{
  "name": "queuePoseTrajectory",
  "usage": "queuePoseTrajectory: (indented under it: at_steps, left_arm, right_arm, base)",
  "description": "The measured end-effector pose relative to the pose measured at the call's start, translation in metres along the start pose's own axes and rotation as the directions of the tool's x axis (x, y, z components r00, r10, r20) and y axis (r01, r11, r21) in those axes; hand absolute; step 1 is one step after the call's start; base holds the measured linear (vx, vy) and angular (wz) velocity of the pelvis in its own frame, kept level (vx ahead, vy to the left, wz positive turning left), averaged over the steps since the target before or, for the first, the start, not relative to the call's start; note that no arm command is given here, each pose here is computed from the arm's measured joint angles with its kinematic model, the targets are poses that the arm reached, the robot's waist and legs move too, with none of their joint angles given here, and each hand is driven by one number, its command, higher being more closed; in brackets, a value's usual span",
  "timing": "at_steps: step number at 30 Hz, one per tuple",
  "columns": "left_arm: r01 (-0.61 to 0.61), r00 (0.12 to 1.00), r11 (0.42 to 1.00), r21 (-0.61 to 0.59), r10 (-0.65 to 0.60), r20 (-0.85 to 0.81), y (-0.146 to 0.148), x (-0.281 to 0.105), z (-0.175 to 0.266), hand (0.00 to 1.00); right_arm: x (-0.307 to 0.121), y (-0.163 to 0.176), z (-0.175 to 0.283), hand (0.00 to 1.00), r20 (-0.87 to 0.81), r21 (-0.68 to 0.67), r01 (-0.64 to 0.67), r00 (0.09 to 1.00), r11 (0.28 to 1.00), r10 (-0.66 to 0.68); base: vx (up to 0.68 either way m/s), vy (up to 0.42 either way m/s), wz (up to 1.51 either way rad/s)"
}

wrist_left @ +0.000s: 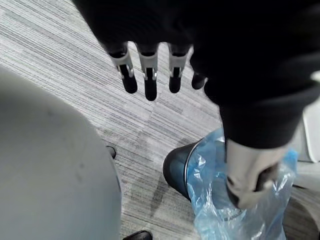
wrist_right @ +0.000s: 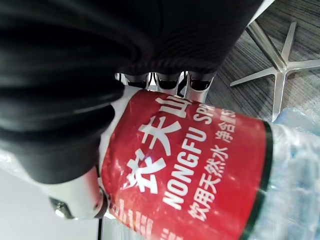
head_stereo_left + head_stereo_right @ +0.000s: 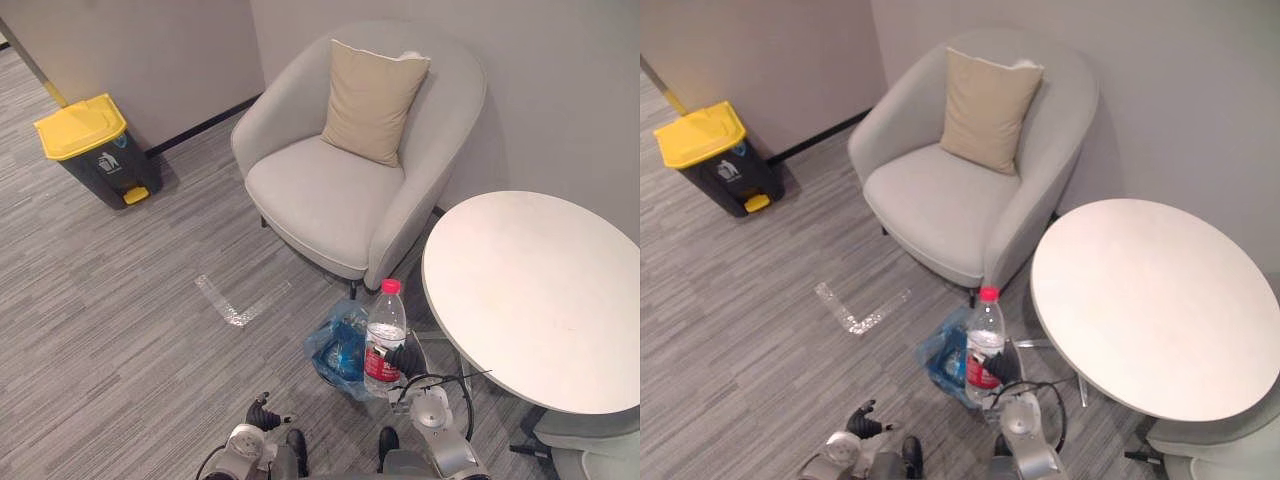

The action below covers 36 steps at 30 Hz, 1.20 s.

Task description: Gather rubbish on tea table into small bin, then transfer packed bag to large trash can.

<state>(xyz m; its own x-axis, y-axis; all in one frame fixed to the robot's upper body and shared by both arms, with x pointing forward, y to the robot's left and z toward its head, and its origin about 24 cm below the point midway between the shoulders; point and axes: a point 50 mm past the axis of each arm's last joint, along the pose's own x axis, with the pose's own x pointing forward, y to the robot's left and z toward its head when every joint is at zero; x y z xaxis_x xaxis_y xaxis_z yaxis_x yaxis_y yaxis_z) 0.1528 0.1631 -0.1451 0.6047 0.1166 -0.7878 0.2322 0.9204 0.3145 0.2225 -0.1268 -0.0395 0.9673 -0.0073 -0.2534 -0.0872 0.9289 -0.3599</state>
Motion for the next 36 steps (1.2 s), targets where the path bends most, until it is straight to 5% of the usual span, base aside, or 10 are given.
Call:
queuePoseTrajectory:
  at_steps: [9,16,28,29,36]
  left_arm:
    - [-0.127,0.957,0.966,-0.225,0.179,0.228,0.043,0.014,0.092,0.0]
    - [-0.16,0.896,0.895,-0.417,0.309,0.32,0.064,0.009,0.142,0.0]
    - [-0.111,0.836,0.853,-0.51,0.357,0.417,0.07,-0.002,0.185,0.0]
    - [-0.11,0.835,0.853,-0.51,0.357,0.418,0.07,-0.002,0.185,0.0]
    - [-0.097,0.835,0.857,-0.505,0.347,0.428,0.066,-0.002,0.185,0.0]
  right_arm:
    - [0.079,-0.053,0.076,1.0,0.188,-0.193,0.182,0.971,0.964,-0.146]
    - [0.096,-0.086,0.138,1.0,0.332,-0.105,0.369,0.888,0.924,-0.317]
    - [0.101,-0.1,0.214,1.0,0.484,0.008,0.446,0.782,0.895,-0.394]
    - [0.101,-0.101,0.218,0.0,0.493,0.018,0.452,0.772,0.892,-0.401]
    - [0.099,-0.115,0.231,0.0,0.488,0.11,0.488,0.733,0.866,-0.475]
  base:
    - [-0.19,-0.012,0.21]
    - [-0.15,0.006,0.31]
    - [0.01,0.01,0.13]
    - [0.04,0.015,0.11]
    - [0.04,0.001,0.11]
